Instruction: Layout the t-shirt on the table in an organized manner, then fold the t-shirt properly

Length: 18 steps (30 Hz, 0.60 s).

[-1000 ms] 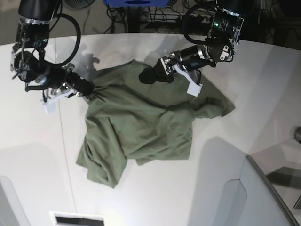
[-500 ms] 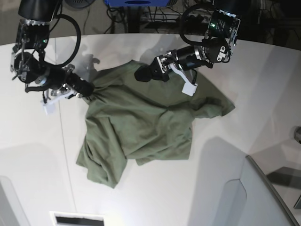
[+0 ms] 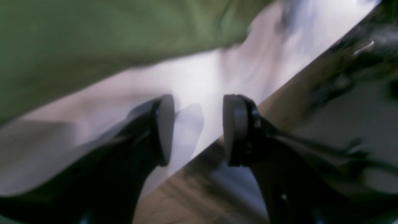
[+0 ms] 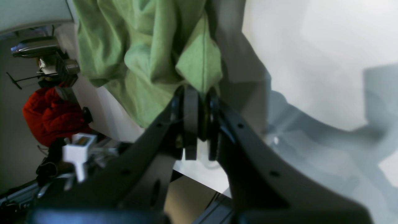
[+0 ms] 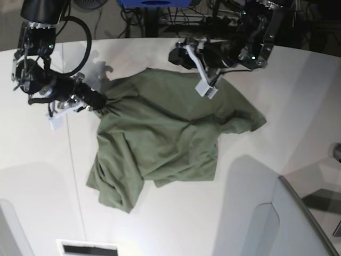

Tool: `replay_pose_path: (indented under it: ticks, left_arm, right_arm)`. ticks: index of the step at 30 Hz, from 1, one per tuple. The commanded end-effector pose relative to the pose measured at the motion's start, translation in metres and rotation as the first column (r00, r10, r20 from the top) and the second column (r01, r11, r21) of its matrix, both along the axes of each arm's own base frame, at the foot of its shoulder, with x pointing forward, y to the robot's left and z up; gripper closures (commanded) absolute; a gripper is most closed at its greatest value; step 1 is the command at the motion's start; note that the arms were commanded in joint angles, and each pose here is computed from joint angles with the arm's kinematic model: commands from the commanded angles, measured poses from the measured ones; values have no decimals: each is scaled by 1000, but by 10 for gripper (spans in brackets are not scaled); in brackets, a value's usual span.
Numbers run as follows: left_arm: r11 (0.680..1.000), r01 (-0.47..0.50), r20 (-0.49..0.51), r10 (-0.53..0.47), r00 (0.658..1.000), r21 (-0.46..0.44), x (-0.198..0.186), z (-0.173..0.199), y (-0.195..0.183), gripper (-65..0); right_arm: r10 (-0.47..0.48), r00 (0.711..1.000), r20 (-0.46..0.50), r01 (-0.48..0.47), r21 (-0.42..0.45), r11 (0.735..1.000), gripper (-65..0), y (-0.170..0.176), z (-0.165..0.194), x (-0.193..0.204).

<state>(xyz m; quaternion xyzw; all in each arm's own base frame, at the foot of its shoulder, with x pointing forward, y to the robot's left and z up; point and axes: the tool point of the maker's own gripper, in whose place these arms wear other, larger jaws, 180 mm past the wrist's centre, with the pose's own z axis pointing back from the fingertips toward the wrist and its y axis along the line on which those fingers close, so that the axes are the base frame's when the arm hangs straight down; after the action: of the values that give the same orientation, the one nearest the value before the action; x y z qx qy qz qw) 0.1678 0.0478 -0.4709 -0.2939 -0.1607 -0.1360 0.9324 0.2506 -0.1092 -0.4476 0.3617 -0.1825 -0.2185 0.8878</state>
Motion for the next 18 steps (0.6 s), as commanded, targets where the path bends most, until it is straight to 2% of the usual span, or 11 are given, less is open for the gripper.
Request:
replay_pose_path:
  ticks: [1, 3, 6, 7, 9, 10, 11, 13, 17, 18]
  left_arm:
    - [1000, 9, 95, -11, 995, 18, 17, 18, -2, -248]
    - [990, 34, 209, -63, 976, 139, 32, 35, 4, -293]
    - [951, 81, 365, -192, 911, 298, 53, 63, -1, -436]
    - [928, 102, 408, -254, 877, 357, 60, 71, -7, -499]
    - [862, 155, 441, -393, 807, 483, 64, 76, -18, -576]
    - [820, 181, 444, -463, 767, 543, 64, 76, -25, -589]
    - [765, 208, 439, -544, 716, 609, 61, 75, -32, -587]
    - [634, 233, 398, -687, 609, 738, 54, 70, -41, -576]
    - [371, 198, 257, -862, 437, 907, 45, 57, -42, -561]
    - [327, 190, 229, -884, 408, 926, 43, 54, -42, -561]
  right_arm:
    - [-2, 999, 42, 2, 7, 1000, -21, -1, 10, 10]
    - [-2, 999, 42, 2, 7, 1000, -21, -1, 10, 10]
    - [-5, 999, 42, 4, 11, 1000, -21, 1, 10, 10]
    - [-5, 999, 43, 4, 11, 1000, -21, 1, 11, 11]
    - [-5, 999, 48, 4, 11, 1000, -21, 1, 12, 13]
    - [-5, 999, 48, 4, 11, 1000, -21, 1, 12, 13]
    - [-5, 999, 48, 4, 11, 1000, -21, 1, 12, 13]
    - [-5, 999, 48, 4, 11, 1000, -21, 1, 12, 13]
    - [-5, 999, 48, 4, 11, 1000, -21, 1, 12, 13]
    - [-5, 999, 48, 4, 11, 1000, -21, 1, 12, 13]
